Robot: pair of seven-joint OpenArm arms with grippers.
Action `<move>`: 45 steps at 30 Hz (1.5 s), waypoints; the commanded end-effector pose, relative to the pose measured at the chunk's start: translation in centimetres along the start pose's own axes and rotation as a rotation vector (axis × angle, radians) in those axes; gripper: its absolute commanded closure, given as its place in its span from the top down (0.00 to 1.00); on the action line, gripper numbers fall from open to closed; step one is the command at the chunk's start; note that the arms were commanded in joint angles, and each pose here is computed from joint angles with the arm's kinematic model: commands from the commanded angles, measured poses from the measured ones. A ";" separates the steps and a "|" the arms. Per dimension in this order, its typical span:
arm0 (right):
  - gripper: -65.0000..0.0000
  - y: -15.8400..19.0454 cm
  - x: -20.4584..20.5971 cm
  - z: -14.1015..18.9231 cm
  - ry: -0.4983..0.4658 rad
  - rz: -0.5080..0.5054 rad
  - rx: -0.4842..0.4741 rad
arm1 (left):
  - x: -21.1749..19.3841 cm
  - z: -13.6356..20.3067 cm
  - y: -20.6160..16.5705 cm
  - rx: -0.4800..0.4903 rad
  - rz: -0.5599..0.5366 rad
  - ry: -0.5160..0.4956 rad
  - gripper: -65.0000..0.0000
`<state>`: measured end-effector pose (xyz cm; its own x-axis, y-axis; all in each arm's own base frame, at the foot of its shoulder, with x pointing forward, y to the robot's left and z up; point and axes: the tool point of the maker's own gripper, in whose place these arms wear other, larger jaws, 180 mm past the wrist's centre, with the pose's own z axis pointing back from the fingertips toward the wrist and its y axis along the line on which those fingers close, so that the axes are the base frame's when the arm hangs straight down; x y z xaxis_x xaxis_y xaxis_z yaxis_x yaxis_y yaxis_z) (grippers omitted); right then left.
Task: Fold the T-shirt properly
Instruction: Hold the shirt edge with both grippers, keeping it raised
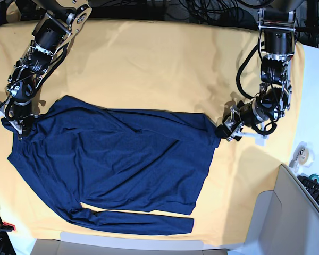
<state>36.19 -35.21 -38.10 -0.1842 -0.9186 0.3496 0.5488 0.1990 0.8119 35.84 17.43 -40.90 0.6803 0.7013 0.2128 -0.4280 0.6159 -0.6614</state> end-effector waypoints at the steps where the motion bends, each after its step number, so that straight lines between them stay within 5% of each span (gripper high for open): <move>1: 0.05 -0.4 -1.5 0.0 0.054 -0.045 -0.014 | 0.9 0.4 -0.2 0.013 -0.017 -0.016 0.43; 14: 0.05 -0.4 -1.5 0.0 0.054 -0.045 -0.014 | 0.4 0.8 -3.1 -0.060 -0.045 -0.024 0.43; 21: 0.05 -0.4 -1.7 0.0 0.057 -0.046 -0.014 | -0.7 1.1 -4.3 -0.082 -0.064 0.065 0.52; 32: 0.05 -0.4 -1.8 0.0 0.060 -0.047 -0.014 | 0.0 1.2 -7.0 -0.121 -0.095 0.117 0.53; 38: 0.05 -0.4 -1.8 0.0 0.060 -0.047 -0.014 | -0.3 1.1 -6.2 -0.102 -0.096 0.120 0.53; 45: 0.05 -0.4 -1.8 0.0 0.060 -0.047 -0.014 | -0.6 0.7 -2.6 0.041 -0.157 0.095 0.53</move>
<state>36.21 -35.14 -38.10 -0.1856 -0.9183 0.3498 0.5486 0.1985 0.8122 35.22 15.34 -39.88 0.7991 0.5625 0.2122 -0.3532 0.7248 -0.5915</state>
